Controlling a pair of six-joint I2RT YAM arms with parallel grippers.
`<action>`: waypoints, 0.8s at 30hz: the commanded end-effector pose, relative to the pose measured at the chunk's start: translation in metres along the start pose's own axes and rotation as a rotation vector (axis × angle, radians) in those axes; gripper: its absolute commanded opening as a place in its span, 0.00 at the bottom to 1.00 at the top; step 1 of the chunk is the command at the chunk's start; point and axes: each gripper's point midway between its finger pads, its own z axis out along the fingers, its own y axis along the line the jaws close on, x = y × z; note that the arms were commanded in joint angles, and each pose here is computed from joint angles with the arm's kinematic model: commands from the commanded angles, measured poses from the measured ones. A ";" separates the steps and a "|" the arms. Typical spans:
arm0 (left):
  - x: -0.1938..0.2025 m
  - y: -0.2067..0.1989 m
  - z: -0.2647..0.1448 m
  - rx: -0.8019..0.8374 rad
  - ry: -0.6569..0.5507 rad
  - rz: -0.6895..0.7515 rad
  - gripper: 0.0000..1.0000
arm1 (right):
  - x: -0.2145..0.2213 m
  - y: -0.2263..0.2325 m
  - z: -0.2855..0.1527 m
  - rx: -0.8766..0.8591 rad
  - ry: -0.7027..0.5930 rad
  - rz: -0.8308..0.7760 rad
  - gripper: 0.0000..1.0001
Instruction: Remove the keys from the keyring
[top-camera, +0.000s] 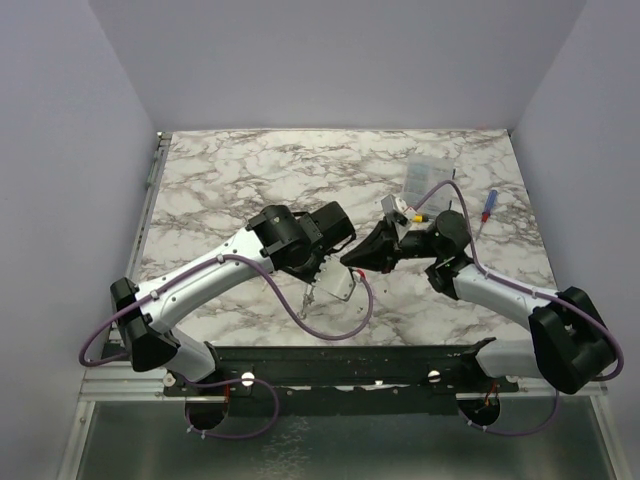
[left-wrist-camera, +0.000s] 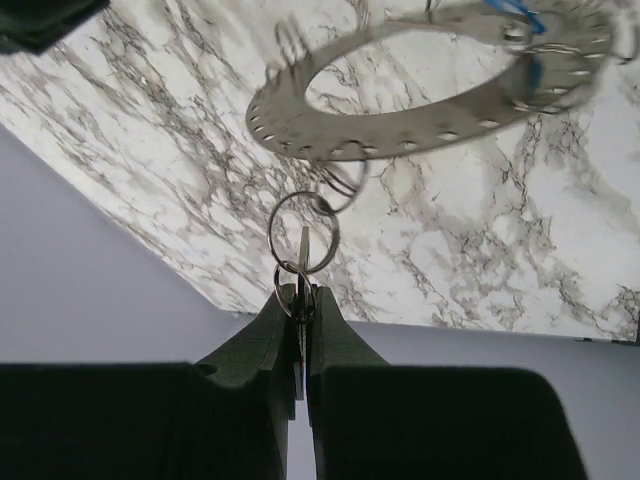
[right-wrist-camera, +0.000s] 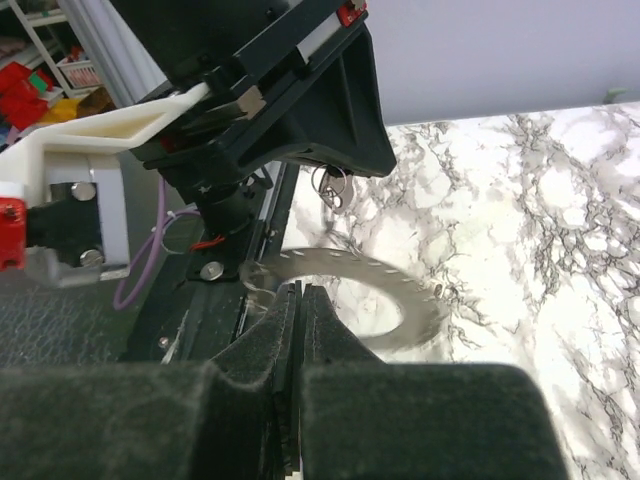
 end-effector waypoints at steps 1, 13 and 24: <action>0.003 0.006 -0.011 -0.033 -0.025 -0.029 0.00 | -0.014 0.005 -0.002 -0.003 -0.049 -0.044 0.01; -0.014 0.026 -0.026 -0.066 -0.103 0.011 0.00 | -0.004 0.000 0.000 -0.046 0.030 -0.090 0.27; -0.033 0.025 -0.031 -0.055 -0.173 0.076 0.00 | -0.015 0.001 0.004 -0.070 0.012 -0.109 0.53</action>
